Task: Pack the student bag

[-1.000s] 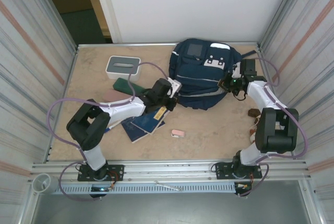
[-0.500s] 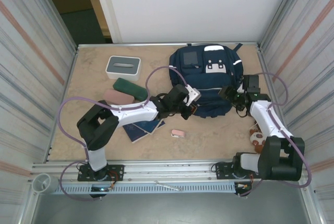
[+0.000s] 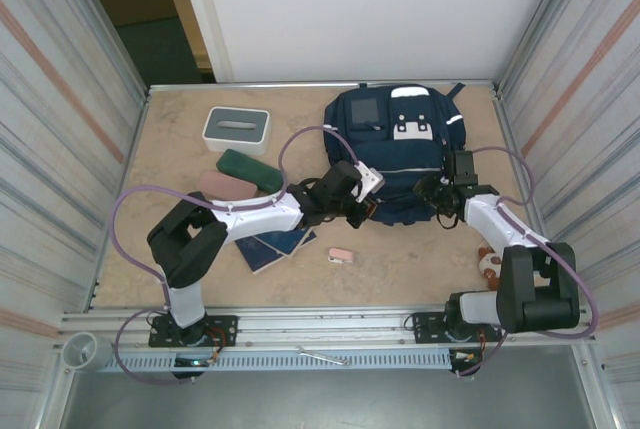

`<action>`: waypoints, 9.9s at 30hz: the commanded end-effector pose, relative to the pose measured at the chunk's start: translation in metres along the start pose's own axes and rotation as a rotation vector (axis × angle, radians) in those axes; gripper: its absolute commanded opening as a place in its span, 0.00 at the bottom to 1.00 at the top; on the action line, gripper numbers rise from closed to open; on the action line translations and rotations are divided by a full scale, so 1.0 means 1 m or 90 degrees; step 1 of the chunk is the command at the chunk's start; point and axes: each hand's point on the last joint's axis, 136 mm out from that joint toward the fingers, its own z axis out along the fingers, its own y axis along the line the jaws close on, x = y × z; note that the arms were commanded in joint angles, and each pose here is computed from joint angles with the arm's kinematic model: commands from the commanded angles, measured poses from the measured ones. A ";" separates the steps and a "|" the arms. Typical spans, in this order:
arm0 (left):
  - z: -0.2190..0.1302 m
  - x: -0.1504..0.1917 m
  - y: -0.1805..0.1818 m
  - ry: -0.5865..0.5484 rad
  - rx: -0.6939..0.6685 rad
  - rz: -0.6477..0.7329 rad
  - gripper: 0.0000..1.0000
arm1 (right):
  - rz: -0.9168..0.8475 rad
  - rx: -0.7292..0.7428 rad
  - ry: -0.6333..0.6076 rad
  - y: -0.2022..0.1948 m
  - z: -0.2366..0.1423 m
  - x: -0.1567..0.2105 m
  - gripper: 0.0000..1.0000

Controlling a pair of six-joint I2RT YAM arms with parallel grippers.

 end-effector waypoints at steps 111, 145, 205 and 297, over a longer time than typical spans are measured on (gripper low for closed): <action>-0.101 -0.167 0.098 -0.433 0.002 0.513 0.00 | -0.446 -0.140 -0.224 0.117 -0.132 -0.019 0.75; -0.054 -0.148 0.161 -0.347 -0.089 0.272 0.67 | -0.519 0.030 -0.163 0.126 -0.045 -0.038 0.03; -0.123 0.173 0.113 0.124 -0.042 -0.478 0.77 | -0.178 -0.260 0.285 0.221 0.054 0.215 0.51; -0.148 -0.012 0.090 -0.140 0.186 -0.490 0.00 | -0.668 -0.071 -0.153 0.233 -0.082 -0.052 0.00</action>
